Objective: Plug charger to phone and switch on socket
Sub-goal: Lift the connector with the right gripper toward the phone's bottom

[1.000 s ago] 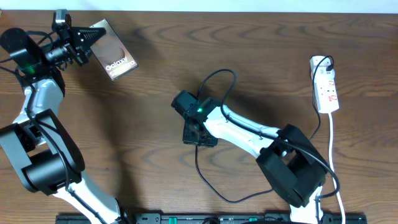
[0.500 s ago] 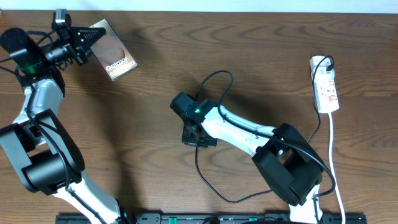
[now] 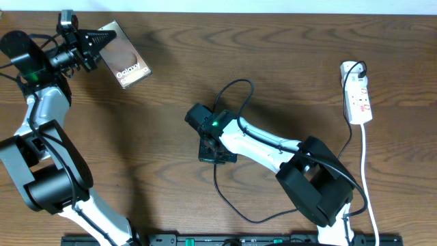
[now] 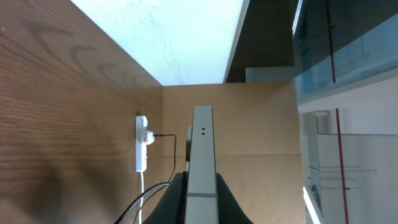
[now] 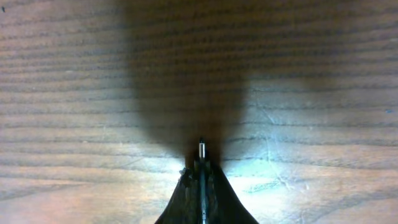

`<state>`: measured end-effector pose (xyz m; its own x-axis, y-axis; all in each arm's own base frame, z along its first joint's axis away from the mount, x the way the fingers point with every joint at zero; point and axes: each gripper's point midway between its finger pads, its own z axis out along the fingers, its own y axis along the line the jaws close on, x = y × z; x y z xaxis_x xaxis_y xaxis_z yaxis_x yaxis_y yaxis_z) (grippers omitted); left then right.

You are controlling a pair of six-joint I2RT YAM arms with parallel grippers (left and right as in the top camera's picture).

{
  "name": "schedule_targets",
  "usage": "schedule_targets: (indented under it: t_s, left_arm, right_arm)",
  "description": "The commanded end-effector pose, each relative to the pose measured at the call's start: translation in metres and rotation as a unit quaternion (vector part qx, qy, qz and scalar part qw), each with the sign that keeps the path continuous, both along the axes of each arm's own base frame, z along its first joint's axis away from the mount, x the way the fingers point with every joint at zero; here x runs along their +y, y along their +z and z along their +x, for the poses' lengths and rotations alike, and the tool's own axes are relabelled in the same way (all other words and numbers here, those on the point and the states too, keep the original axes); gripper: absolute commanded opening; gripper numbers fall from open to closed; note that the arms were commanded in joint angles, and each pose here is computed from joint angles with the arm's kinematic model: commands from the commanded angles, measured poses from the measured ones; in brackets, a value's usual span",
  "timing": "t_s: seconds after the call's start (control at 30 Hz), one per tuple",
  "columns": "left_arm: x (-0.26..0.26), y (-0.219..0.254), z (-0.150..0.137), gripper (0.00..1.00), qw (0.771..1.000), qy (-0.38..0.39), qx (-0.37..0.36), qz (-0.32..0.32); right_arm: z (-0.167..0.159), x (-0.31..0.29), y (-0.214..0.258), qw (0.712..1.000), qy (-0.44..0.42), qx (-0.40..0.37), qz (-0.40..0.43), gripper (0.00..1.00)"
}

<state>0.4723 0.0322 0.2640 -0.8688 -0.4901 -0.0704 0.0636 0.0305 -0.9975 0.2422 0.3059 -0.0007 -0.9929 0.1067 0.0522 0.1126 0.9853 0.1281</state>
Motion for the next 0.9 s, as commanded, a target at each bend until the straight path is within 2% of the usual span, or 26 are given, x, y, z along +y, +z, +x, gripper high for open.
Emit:
schedule_targets:
  t_s: [0.0, 0.07, 0.17, 0.23, 0.37, 0.53, 0.63, 0.7, 0.73, 0.87]
  left_arm:
    - [0.0, 0.007, -0.002, 0.08, 1.0, -0.008, -0.013, 0.007]
    - [0.0, 0.007, -0.002, 0.07, 1.0, -0.008, -0.013, 0.007]
    - [0.0, 0.007, -0.002, 0.07, 1.0, -0.008, -0.013, 0.007]
    - [0.0, 0.007, -0.002, 0.07, 1.0, -0.008, -0.013, 0.007]
    - [0.0, 0.007, -0.002, 0.07, 1.0, -0.008, -0.013, 0.007]
    - [-0.002, 0.007, -0.002, 0.07, 1.0, -0.011, -0.018, 0.01]
    - [-0.009, 0.007, -0.001, 0.07, 1.0, -0.016, -0.019, 0.01]
    - [-0.016, 0.008, 0.002, 0.07, 1.0, -0.016, -0.02, 0.01]
    - [-0.02, 0.008, 0.005, 0.08, 1.0, -0.014, -0.021, 0.009]
    - [-0.038, 0.009, 0.016, 0.08, 1.0, -0.001, -0.021, 0.006]
  right_arm:
    - [0.003, 0.008, 0.002, 0.998, 0.019, 0.037, 0.045, 0.01]
    - [0.008, 0.021, 0.015, 0.991, 0.051, 0.055, 0.106, 0.01]
    - [0.014, 0.046, 0.051, 0.96, 0.123, 0.077, 0.239, 0.01]
    - [0.021, 0.058, 0.083, 0.922, 0.176, 0.075, 0.337, 0.01]
    - [0.035, 0.055, 0.127, 0.855, 0.228, 0.054, 0.463, 0.01]
    - [0.069, 0.036, 0.16, 0.802, 0.224, 0.011, 0.553, 0.01]
    - [0.08, 0.028, 0.196, 0.713, 0.293, -0.068, 0.633, 0.01]
    - [0.082, 0.025, 0.209, 0.676, 0.318, -0.096, 0.658, 0.01]
    - [0.082, 0.025, 0.214, 0.664, 0.327, -0.104, 0.665, 0.01]
    - [0.084, 0.031, 0.217, 0.648, 0.351, -0.129, 0.663, 0.01]
